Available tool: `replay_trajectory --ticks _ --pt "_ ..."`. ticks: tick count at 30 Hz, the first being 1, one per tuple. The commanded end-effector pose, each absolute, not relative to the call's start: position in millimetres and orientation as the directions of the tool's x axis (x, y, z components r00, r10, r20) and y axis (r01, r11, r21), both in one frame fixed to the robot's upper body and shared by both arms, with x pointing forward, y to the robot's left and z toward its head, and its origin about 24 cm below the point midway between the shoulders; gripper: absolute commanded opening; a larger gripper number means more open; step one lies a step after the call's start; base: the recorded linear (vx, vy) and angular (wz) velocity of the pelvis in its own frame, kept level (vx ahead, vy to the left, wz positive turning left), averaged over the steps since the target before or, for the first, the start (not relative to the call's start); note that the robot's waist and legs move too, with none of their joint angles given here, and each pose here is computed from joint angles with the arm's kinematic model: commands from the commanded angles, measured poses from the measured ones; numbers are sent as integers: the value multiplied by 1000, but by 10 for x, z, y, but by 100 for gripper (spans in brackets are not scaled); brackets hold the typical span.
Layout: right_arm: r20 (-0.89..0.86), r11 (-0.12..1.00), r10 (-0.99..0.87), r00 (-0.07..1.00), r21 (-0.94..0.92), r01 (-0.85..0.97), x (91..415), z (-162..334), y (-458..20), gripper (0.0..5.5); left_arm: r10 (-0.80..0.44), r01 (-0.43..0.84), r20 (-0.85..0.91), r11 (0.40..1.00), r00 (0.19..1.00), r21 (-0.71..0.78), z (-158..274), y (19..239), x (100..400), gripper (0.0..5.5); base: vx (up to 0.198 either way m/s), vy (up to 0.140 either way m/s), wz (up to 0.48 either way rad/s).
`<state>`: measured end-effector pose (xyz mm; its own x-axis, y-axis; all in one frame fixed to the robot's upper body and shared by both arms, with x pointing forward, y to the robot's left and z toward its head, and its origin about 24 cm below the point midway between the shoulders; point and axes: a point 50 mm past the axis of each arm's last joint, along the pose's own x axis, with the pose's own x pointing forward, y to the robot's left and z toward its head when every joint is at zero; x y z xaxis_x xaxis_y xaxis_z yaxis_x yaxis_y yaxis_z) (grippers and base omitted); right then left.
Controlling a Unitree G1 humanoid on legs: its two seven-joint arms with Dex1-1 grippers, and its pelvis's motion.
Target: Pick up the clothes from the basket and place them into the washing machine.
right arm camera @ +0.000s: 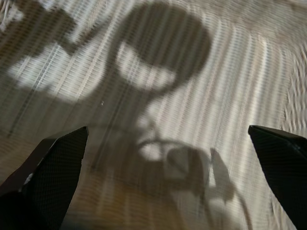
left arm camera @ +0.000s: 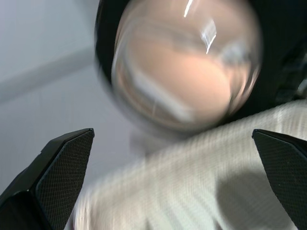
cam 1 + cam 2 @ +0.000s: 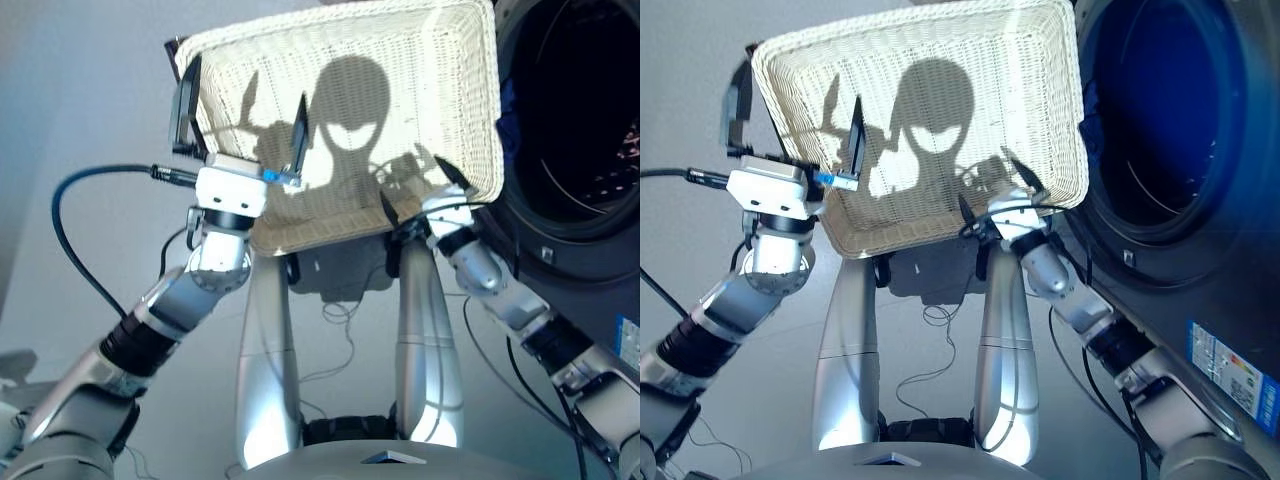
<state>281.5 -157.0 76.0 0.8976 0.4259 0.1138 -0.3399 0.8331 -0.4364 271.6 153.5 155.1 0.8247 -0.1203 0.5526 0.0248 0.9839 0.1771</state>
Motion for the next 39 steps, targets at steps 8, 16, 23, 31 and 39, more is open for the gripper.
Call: replay_trajectory --ticks 8,16,23,31,39 --pt "-183 921 163 969 -325 -216 2667 -4 -2109 550 -84 84 6 991 996 -104 234 1769 2760 550 118 -17 13" --pt "-470 979 28 882 -167 -120 2152 -711 -2290 550 18 -38 -382 998 924 -44 -670 2040 2290 550 159 -1 73" --pt "-679 985 -173 714 -129 116 1596 -1162 -2584 550 45 -20 -702 999 711 43 -1271 2184 1622 550 123 52 50" --pt "-815 973 -225 534 -160 166 1125 -1431 -2578 550 108 17 -826 990 553 141 -1475 2330 1215 550 131 26 2" --pt "-903 954 -210 375 -106 281 691 -1592 -2518 550 115 -45 -910 993 398 106 -1622 2329 783 550 85 -1 -13"
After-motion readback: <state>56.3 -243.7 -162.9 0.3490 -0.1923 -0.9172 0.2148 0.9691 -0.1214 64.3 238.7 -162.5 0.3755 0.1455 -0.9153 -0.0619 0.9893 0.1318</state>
